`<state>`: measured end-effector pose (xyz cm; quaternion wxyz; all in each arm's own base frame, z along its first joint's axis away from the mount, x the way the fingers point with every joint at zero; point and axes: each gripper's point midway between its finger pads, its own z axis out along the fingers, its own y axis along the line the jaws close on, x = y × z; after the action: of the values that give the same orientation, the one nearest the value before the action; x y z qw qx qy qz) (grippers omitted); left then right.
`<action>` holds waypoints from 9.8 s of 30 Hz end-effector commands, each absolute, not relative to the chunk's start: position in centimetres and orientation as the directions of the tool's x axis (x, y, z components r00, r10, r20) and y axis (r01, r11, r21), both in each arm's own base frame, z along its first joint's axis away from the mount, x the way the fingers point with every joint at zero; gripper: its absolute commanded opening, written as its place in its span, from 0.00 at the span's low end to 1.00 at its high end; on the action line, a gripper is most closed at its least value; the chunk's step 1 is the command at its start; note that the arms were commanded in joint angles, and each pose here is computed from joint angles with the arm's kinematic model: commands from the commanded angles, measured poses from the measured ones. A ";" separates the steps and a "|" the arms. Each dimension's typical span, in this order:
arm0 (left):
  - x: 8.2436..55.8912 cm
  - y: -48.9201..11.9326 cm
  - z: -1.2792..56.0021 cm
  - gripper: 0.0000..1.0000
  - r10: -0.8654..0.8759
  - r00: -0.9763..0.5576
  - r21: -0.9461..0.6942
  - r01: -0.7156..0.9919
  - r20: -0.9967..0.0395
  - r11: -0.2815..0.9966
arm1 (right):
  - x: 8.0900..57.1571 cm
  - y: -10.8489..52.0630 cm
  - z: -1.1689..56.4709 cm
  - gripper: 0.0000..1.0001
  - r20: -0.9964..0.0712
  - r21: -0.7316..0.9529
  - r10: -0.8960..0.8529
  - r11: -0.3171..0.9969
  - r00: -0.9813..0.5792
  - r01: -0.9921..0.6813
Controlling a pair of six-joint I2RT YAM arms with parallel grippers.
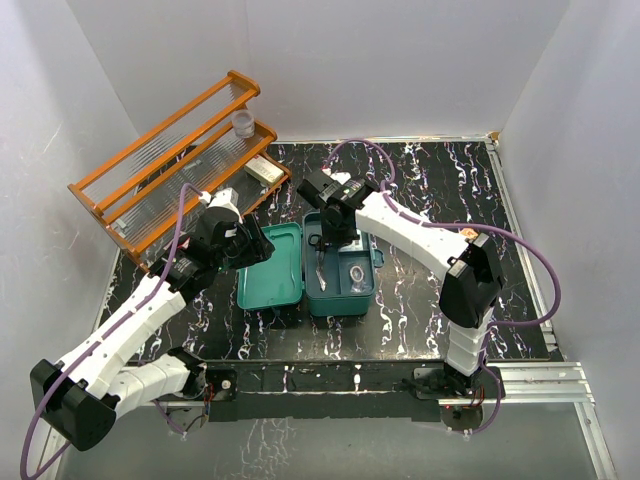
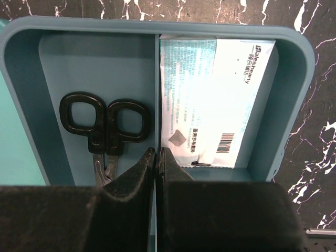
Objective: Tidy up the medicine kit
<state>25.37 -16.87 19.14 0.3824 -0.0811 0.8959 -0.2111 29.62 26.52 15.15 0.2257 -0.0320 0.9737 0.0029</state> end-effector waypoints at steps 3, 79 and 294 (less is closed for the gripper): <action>25.1 -16.5 19.7 0.52 -0.314 -0.685 -0.445 0.016 -0.657 0.896 | 29.7 27.7 18.1 0.00 -0.458 0.049 -0.090 0.991 -0.885 -0.126; 25.1 -9.3 11.6 0.00 -0.311 -0.791 -0.271 -0.191 -0.526 0.943 | 29.3 20.5 23.5 0.33 -0.737 0.300 0.253 0.953 -0.627 0.032; 25.6 -22.0 13.1 0.67 -0.089 -0.895 -0.521 0.172 -0.437 0.836 | 29.3 23.3 15.0 0.57 -0.521 0.713 0.574 0.700 -0.632 0.048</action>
<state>26.84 -22.80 14.84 0.2587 0.0165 0.9157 -0.3069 28.89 23.68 14.77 0.3774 0.2005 0.8259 0.3678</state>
